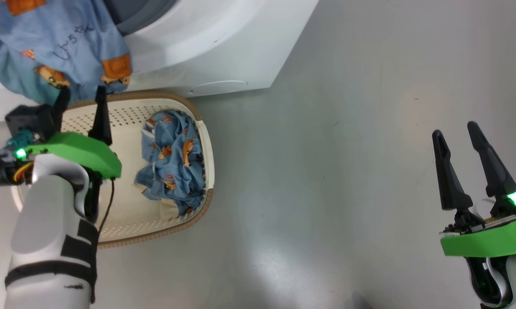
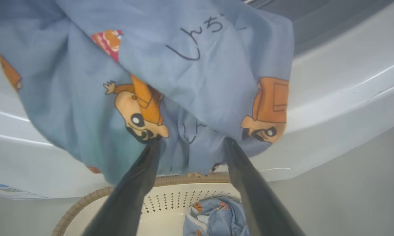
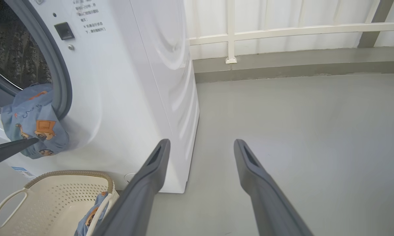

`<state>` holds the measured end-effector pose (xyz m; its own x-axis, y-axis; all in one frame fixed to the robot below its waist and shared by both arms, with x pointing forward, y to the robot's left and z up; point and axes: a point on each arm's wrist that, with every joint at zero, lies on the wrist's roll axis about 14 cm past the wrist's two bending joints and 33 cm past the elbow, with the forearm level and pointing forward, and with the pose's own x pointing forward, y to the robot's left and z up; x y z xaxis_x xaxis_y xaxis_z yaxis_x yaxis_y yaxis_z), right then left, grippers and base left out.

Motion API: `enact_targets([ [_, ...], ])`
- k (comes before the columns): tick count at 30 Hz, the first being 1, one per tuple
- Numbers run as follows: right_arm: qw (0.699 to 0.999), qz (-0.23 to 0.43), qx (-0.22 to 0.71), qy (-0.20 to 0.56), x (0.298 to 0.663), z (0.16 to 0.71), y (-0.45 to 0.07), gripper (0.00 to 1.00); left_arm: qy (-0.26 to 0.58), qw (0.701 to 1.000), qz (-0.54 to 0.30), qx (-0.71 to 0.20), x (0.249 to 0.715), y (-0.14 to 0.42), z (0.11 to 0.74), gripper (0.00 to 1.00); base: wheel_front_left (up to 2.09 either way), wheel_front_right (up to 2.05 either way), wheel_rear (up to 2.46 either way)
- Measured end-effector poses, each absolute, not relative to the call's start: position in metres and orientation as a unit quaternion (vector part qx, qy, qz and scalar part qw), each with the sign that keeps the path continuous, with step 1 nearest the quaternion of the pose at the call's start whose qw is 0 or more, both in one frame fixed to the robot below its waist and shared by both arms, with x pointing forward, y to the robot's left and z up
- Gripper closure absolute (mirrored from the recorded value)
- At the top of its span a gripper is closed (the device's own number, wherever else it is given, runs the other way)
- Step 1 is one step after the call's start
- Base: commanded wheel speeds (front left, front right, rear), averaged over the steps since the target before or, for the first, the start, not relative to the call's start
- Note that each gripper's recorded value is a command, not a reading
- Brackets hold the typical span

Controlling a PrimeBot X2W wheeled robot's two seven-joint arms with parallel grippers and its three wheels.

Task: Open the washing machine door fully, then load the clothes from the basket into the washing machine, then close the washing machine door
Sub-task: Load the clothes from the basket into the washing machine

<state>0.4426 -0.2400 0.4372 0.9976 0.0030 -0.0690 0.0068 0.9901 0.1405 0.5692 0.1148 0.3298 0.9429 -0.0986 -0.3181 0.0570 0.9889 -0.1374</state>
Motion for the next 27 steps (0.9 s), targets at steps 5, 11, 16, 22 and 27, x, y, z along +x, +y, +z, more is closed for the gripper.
enact_targets([
  [5,0.997,-0.004,0.067,0.031,0.444,0.44,-0.243,0.0,0.159,0.984,-0.036,-0.07,0.582,0.113,0.333,0.0,0.0,0.0,0.0],
  [11,0.997,-0.005,0.065,0.037,0.443,0.436,-0.244,0.0,0.148,0.985,-0.037,-0.076,0.598,0.11,0.34,0.0,0.0,0.0,0.0],
  [16,0.997,-0.006,0.064,0.036,0.443,0.436,-0.245,0.0,0.149,0.985,-0.032,-0.084,0.603,0.111,0.339,0.95,0.0,0.0,0.0],
  [22,0.997,-0.004,0.065,0.028,0.448,0.44,-0.244,0.0,0.129,0.987,-0.027,-0.095,0.608,0.116,0.352,1.0,0.0,0.0,0.0],
  [27,0.997,0.001,0.068,0.026,0.45,0.44,-0.241,0.0,0.094,0.989,-0.024,-0.109,0.613,0.123,0.373,1.0,0.0,0.0,0.0],
])
